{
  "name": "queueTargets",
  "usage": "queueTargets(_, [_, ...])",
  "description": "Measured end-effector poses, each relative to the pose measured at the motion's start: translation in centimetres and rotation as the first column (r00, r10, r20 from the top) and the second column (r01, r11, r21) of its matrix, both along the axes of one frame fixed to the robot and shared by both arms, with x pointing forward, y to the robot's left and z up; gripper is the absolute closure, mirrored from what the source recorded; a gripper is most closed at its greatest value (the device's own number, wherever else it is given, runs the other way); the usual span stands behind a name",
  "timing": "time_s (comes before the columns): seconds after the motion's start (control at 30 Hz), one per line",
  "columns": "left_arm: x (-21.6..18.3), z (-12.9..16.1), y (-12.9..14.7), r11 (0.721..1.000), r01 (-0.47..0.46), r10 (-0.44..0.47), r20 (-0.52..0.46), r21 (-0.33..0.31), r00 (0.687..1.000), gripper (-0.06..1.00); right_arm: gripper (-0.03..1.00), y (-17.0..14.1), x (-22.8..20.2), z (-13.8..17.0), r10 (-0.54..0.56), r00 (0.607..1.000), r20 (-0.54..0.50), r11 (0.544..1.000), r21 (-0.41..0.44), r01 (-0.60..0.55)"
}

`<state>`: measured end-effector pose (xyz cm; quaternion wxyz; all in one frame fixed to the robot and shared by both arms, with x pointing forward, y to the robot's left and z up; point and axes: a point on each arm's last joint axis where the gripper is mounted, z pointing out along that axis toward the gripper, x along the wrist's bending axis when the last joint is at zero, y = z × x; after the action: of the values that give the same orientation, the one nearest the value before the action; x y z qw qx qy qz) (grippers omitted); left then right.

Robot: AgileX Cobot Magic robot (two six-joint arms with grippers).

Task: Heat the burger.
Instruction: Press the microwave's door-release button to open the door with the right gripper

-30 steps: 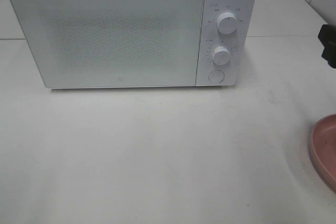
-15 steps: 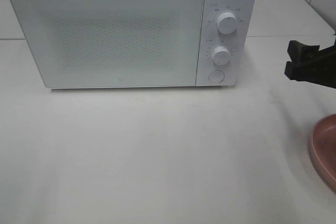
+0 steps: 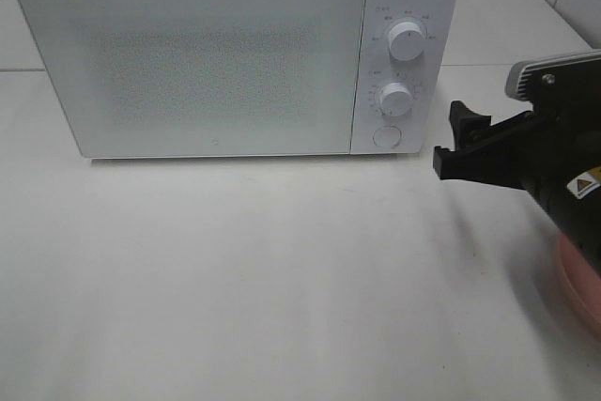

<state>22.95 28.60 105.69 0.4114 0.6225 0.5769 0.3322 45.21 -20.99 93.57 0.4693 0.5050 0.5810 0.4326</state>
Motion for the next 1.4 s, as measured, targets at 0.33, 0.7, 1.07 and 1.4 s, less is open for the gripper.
queueTargets(0.33, [0.0,0.0,0.0,1.000,0.000,0.000,0.000,0.000,1.000,-0.04,0.21,3.0,-0.1,-0.9,0.015,0.999,-0.030,1.000,0.011,-0.015])
queueTargets(0.7, [0.0,0.0,0.0,1.000,0.000,0.000,0.000,0.000,1.000,-0.04,0.21,3.2,0.2,-0.7,-0.005,1.000,-0.024,0.997,0.078,0.007])
queueTargets(1.07, [0.0,0.0,0.0,1.000,0.000,0.000,0.000,0.000,1.000,-0.04,0.30,3.2,0.2,-0.8,-0.084,0.994,-0.070,0.851,0.514,0.108])
queueTargets(1.4, [0.0,0.0,0.0,1.000,0.000,0.000,0.000,0.000,1.000,-0.04,0.57,3.2,0.1,-0.9,-0.138,0.974,-0.180,0.412,0.884,0.222])
